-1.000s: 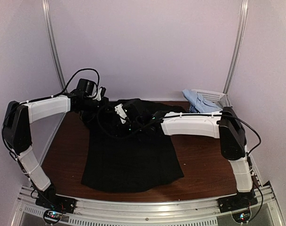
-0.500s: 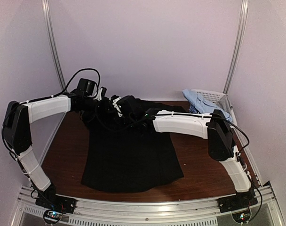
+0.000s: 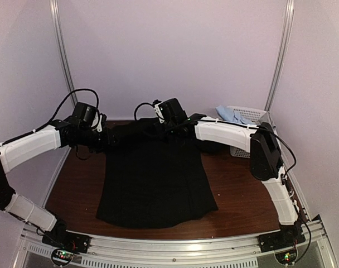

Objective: Fold and stack the long sleeve shirts
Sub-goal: Pick up the shirt from the corner of the board.

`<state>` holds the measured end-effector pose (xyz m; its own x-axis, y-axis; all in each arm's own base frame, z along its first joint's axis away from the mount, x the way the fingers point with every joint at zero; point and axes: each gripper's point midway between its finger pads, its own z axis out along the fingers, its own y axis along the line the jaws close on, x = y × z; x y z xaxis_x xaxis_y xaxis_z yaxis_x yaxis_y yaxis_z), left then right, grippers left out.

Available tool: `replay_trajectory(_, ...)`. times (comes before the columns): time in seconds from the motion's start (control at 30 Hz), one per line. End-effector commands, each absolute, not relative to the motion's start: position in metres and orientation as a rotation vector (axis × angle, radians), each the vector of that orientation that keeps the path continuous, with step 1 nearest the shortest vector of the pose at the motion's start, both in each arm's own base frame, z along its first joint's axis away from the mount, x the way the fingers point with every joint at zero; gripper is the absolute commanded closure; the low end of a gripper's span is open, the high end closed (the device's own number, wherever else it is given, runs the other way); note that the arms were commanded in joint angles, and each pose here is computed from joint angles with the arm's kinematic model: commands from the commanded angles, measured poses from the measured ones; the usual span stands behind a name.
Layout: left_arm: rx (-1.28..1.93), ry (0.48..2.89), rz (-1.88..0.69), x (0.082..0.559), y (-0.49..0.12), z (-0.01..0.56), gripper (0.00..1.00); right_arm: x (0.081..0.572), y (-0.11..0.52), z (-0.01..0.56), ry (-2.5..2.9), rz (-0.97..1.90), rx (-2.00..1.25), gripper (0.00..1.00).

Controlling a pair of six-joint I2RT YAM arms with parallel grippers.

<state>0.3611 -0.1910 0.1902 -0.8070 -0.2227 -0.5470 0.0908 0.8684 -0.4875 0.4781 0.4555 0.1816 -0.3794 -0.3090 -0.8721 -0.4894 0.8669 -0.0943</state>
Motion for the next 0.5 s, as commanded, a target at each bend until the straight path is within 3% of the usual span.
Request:
replay_trajectory(0.0,-0.231,2.586,-0.491,0.301,-0.157,0.135,0.55,0.490,0.441,0.226,1.948,0.264,-0.546,1.00)
replay_trajectory(0.23,-0.390,2.721,-0.294,0.208,-0.129,0.081,0.55,0.503,0.424,0.241,1.940,0.286,-0.535,1.00)
replay_trajectory(0.47,-0.470,2.812,-0.261,0.152,-0.121,0.043,0.58,0.503,0.420,0.249,1.931,0.296,-0.550,1.00)
